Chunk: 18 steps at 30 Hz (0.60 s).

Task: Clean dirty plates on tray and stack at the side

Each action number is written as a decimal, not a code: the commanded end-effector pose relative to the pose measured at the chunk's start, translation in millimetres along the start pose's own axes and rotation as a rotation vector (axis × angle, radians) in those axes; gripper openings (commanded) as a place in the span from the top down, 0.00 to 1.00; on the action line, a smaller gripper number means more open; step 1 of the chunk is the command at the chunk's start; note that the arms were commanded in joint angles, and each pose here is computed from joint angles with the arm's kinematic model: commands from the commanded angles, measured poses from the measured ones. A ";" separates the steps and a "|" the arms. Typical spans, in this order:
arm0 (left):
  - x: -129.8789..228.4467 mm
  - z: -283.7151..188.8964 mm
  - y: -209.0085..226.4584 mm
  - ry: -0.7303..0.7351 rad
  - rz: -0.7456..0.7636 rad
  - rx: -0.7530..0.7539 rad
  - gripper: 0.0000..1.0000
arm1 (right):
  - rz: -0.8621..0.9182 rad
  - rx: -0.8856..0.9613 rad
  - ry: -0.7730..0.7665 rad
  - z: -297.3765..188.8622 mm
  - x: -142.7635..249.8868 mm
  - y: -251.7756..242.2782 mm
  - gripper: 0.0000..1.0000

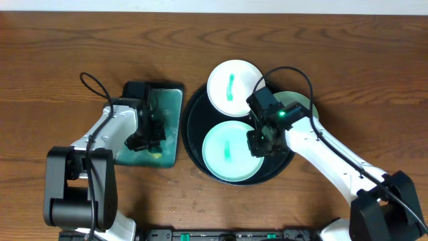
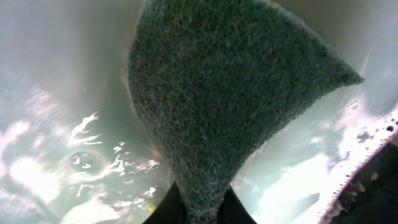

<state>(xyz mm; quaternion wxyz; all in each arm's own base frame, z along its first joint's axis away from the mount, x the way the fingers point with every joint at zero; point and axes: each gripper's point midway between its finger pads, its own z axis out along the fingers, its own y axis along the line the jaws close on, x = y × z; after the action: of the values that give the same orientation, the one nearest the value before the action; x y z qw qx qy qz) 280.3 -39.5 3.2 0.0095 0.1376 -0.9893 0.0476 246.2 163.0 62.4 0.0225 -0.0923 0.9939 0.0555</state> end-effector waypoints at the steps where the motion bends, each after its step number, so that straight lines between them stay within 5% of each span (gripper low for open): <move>1: -3.1 -8.8 -0.6 0.000 0.008 -0.006 0.93 | 0.047 0.053 0.019 11.6 4.0 -12.9 0.76; 10: -8.4 -64.9 -8.3 -0.128 0.052 0.037 0.93 | 0.066 0.056 0.021 49.5 6.1 -17.3 0.64; 18: -4.7 -35.2 -2.7 -0.078 0.052 0.013 0.93 | 0.118 0.084 -0.010 68.5 3.3 -25.8 0.67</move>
<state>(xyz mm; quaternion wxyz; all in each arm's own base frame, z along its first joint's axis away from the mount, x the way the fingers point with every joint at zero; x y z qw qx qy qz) 293.9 -40.4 55.1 -0.0552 0.1193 -0.9895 0.0603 248.4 154.7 -0.1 0.0251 -0.0564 0.9974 0.0362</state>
